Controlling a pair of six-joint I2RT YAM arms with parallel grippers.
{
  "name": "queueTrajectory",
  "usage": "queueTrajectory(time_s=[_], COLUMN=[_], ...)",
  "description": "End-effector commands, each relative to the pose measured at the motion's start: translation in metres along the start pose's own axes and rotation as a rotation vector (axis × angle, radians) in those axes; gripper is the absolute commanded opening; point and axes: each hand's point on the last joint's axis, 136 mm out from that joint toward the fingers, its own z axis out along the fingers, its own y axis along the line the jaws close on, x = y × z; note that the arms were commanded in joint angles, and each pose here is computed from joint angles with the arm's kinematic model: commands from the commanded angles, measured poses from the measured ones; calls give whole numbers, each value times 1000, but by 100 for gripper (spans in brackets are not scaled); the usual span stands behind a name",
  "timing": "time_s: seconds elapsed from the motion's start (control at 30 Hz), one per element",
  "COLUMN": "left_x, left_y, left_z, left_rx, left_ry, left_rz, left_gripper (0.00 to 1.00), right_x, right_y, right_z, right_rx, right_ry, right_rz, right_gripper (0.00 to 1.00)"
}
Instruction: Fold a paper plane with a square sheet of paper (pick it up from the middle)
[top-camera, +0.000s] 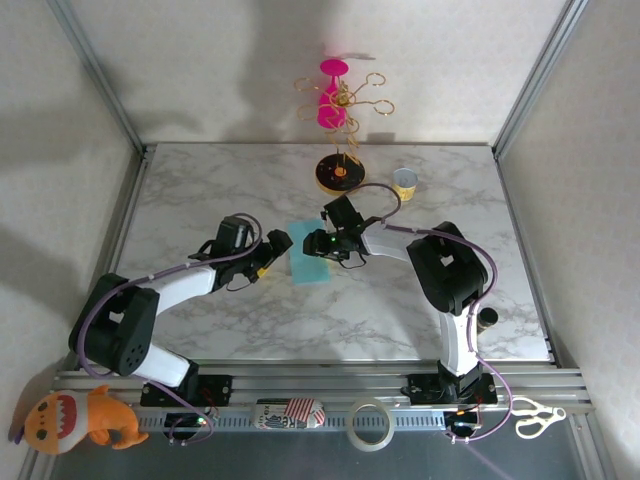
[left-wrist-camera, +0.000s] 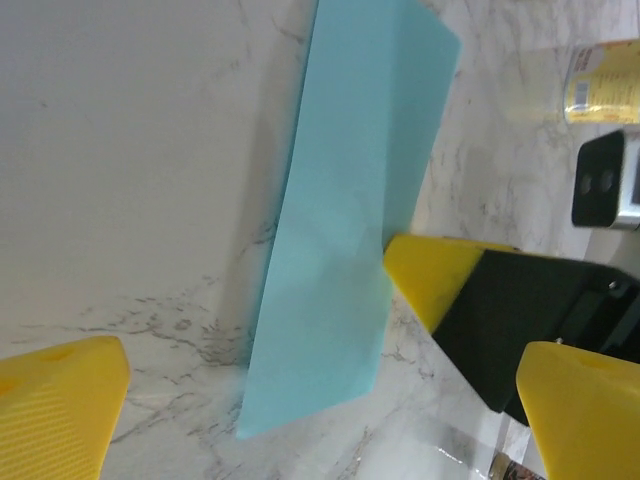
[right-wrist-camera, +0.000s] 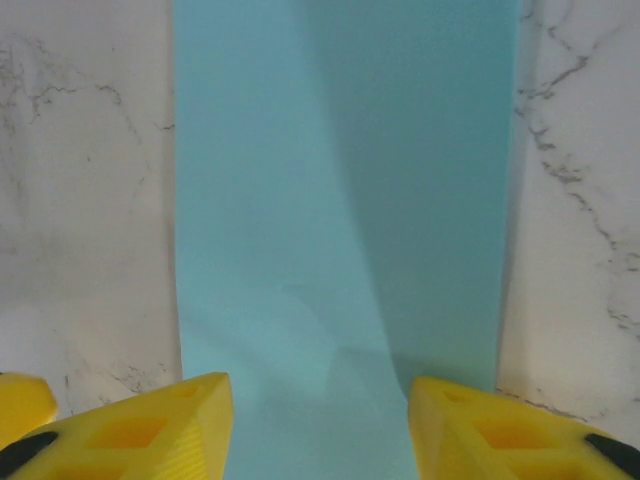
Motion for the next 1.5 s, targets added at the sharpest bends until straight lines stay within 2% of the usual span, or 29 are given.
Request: queueTrajectory(time_s=[0.0,0.13,0.27,0.37,0.57,0.83,1.0,1.47], left_x=[12,21,30,35,40,38,42,38], left_y=[-2,1,2,7,11,19,18,10], left_z=[7,13,19,21,27,33,38,44], left_rx=[11,-1,-10,-45,-77,-126,-106,-82], left_ry=[50,87,127,140,156,162,182,187], left_rz=[3,9,10,23,38,60,47,74], left_gripper=[97,88,69,59,47,40,33,27], right_x=[14,18,19,19,18,18,21,24], right_y=[-23,-30,-33,-33,-32,-31,-33,-36], right_z=[8,7,8,10,10,11,11,12], right_rx=[76,100,111,115,113,111,114,120], right_ry=[50,57,62,69,70,78,83,91], right_rz=[47,57,61,55,54,50,53,62], right_gripper=[51,50,49,47,46,44,45,44])
